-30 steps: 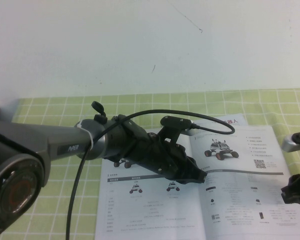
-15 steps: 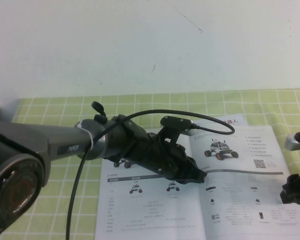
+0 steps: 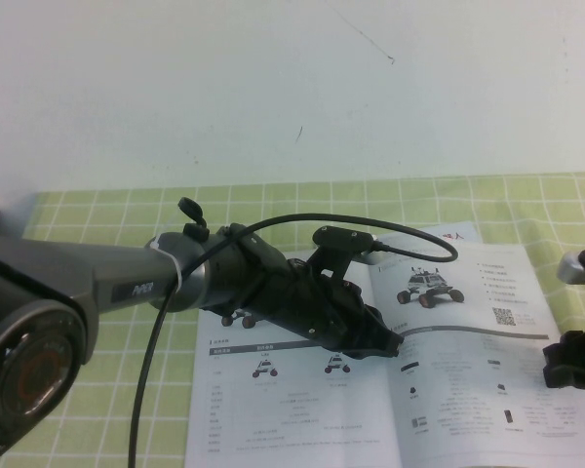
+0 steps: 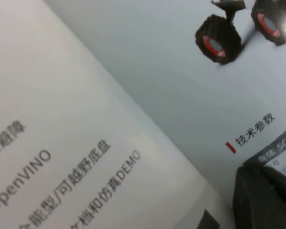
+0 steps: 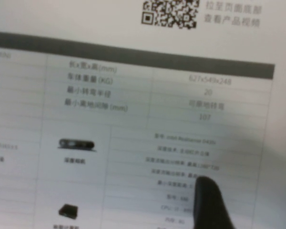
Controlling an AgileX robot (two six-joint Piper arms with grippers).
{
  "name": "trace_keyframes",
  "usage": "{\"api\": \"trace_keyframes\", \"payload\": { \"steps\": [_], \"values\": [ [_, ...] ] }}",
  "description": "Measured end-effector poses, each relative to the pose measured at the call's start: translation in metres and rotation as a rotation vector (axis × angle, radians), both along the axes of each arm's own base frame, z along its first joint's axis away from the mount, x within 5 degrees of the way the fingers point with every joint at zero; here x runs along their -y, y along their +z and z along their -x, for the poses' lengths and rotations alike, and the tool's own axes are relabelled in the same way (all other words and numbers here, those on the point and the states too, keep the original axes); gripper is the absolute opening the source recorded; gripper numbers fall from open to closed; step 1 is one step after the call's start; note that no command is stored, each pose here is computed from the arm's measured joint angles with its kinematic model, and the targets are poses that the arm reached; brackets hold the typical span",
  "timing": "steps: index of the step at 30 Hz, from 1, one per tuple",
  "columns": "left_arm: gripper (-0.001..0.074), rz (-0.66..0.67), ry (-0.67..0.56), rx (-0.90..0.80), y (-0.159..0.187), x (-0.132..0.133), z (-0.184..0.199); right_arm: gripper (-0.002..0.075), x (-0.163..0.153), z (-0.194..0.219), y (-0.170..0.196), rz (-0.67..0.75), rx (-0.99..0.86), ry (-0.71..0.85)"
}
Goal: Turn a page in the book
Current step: Open the closed book
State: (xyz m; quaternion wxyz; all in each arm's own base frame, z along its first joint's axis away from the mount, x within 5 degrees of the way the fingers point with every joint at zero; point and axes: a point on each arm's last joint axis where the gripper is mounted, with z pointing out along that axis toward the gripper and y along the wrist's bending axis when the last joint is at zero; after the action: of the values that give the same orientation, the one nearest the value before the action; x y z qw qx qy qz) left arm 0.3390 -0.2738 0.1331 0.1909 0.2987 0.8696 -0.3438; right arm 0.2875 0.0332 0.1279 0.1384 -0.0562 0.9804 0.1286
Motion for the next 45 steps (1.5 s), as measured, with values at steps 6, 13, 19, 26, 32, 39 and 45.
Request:
{"api": "trace_keyframes", "payload": {
  "steps": [6, 13, 19, 26, 32, 39, 45],
  "values": [
    [-0.0004, 0.001, 0.005, -0.003, 0.0, -0.001, 0.0, 0.0335, -0.001, -0.001, 0.002, -0.022, 0.012, -0.025],
    [-0.0004, 0.001, 0.005, -0.003, 0.0, -0.001, -0.001, 0.0295, -0.007, -0.002, 0.013, -0.103, 0.068, -0.031],
    [-0.0004, 0.002, 0.003, -0.004, 0.0, 0.0, 0.0, 0.028, -0.017, -0.003, 0.018, -0.22, 0.09, -0.009],
    [-0.0004, 0.001, 0.003, -0.006, -0.001, 0.0, 0.0, 0.0279, -0.029, -0.007, 0.029, -0.382, 0.167, 0.043],
    [-0.0004, 0.002, 0.003, -0.004, 0.0, 0.0, 0.0, 0.0278, -0.039, -0.009, 0.04, -0.526, 0.245, 0.091],
    [-0.0004, -0.025, -0.031, 0.065, 0.015, -0.005, 0.002, 0.0277, -0.044, -0.009, 0.047, -0.599, 0.284, 0.115],
    [-0.0004, -0.039, -0.06, 0.158, 0.043, -0.01, 0.006, 0.0247, -0.047, -0.009, 0.052, -0.656, 0.31, 0.136]
  ]
}}
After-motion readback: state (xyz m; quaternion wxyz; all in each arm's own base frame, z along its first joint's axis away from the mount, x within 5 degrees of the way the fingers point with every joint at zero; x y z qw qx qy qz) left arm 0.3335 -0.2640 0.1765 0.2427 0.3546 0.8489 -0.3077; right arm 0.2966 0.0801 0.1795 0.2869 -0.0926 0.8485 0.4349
